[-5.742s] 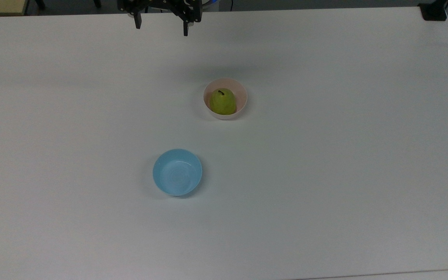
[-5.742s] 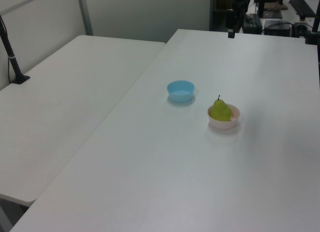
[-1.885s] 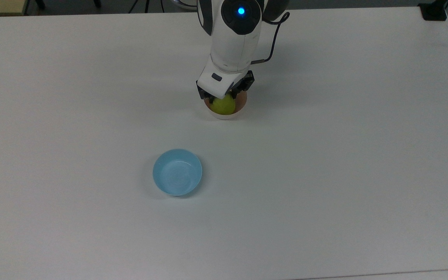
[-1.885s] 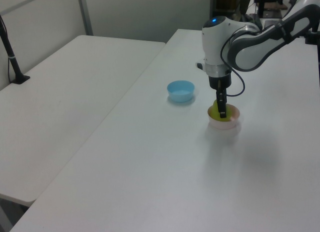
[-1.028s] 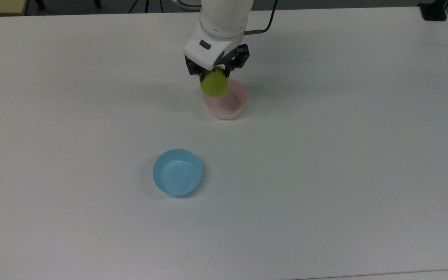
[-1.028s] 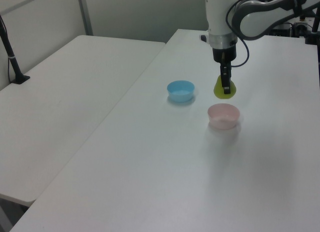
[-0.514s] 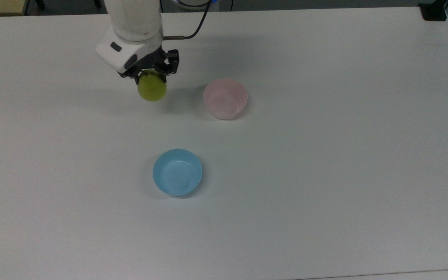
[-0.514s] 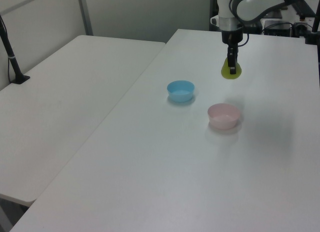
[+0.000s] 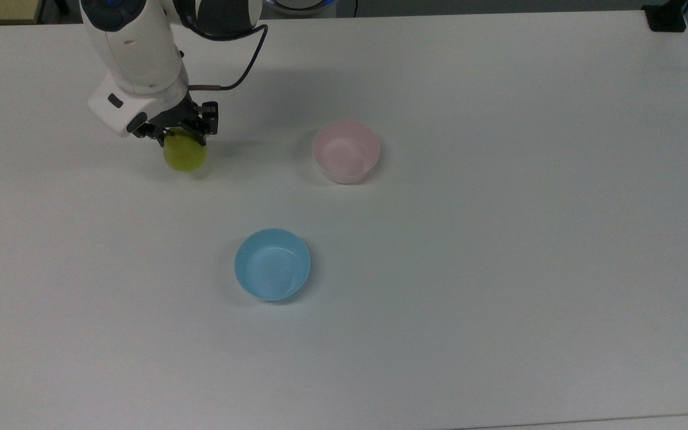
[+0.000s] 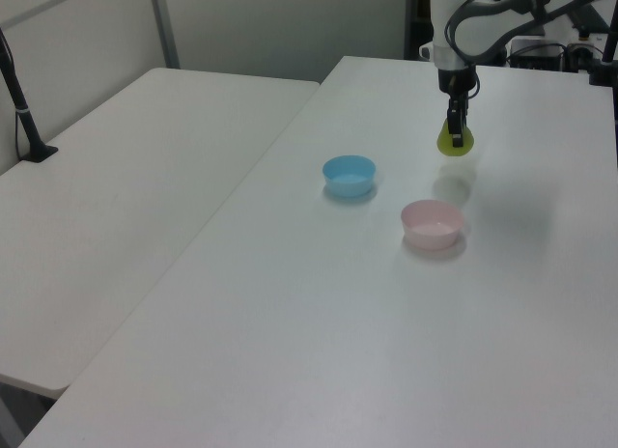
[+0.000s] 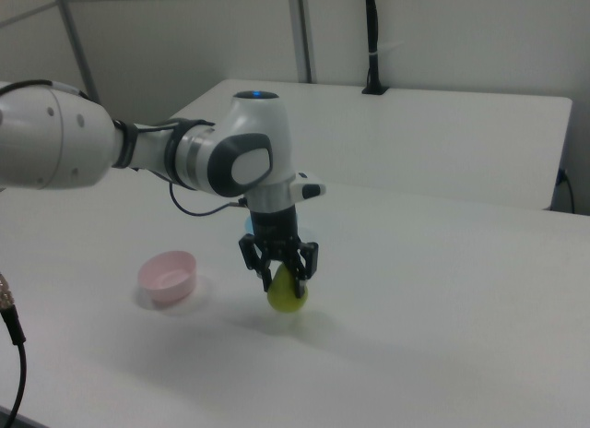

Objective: Pick up a pear from the bowl
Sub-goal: 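Carry the pear away from the pink bowl and lower it to the table, then open the gripper to release the pear and raise it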

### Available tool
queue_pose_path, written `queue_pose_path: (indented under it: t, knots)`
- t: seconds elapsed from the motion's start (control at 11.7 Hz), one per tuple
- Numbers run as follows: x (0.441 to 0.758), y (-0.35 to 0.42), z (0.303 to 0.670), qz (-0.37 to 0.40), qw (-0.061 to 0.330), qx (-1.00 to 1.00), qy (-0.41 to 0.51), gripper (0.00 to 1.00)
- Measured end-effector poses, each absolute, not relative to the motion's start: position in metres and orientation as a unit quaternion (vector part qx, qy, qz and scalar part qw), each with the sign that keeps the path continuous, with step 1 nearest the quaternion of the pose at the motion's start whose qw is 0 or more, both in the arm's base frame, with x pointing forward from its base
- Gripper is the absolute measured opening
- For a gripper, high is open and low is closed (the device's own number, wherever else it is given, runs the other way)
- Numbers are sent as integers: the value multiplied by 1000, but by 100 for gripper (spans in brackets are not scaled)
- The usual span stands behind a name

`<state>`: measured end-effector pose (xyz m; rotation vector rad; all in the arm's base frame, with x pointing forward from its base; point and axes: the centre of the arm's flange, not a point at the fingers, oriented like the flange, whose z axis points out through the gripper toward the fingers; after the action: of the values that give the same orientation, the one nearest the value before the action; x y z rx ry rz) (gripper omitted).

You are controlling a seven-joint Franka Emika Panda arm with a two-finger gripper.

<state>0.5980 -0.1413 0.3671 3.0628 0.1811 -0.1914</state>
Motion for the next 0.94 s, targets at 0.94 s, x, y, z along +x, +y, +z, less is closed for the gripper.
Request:
queue_pose_path:
  t: [0.94]
  knots:
    - [607, -119, 423, -10, 52, 998, 45, 100]
